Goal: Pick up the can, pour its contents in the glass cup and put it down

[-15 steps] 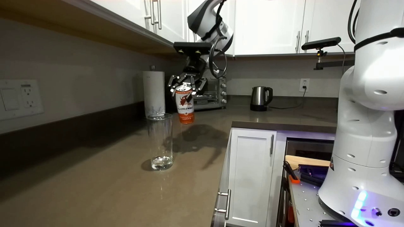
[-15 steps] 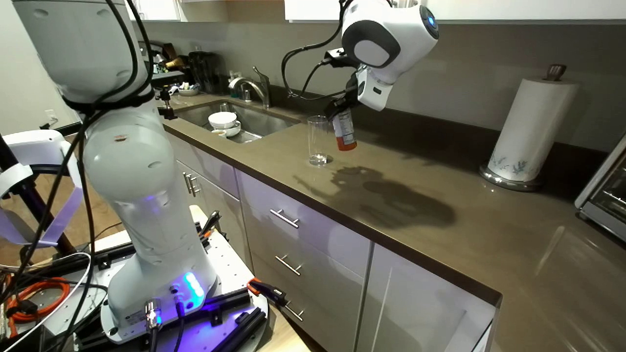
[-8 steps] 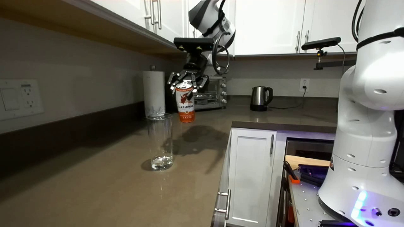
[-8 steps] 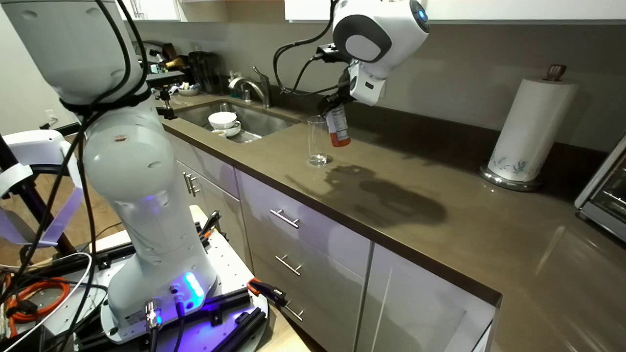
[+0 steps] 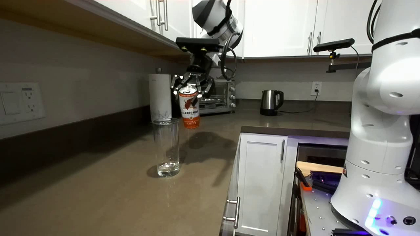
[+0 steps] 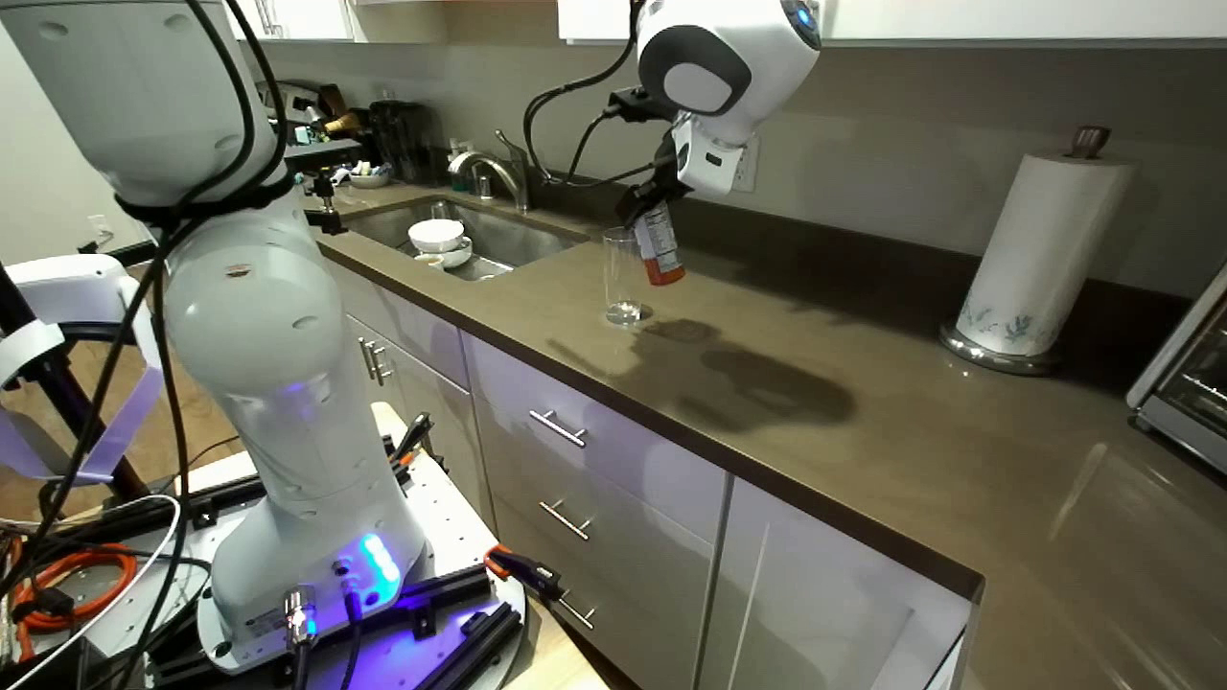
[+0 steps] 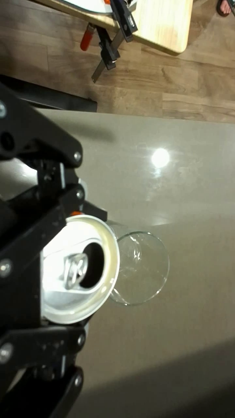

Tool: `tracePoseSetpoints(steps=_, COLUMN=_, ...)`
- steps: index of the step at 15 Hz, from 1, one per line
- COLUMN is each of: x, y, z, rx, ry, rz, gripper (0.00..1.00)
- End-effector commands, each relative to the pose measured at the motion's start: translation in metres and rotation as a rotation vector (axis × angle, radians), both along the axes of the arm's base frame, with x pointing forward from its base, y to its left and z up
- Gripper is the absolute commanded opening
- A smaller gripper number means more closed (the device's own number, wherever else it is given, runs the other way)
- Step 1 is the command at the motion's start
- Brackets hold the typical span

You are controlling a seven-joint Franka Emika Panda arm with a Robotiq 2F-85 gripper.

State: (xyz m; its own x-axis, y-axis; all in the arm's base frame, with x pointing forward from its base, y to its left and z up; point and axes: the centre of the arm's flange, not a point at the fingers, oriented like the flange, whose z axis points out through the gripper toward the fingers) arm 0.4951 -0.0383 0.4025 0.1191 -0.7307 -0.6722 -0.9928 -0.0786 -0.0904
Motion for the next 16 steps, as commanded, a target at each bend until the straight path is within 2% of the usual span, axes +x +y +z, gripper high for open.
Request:
tracePoseSetpoints(steps=1, x=-0.003, y=0.012, z=0.010, rx=-0.050, ry=-0.007, rz=-0.015, gripper=0.28)
tracePoseSetpoints(steps=16, x=0.000, y=0.032, z=0.016, rx=-0.143, ry=-0.066, rz=0.015, gripper=0.28)
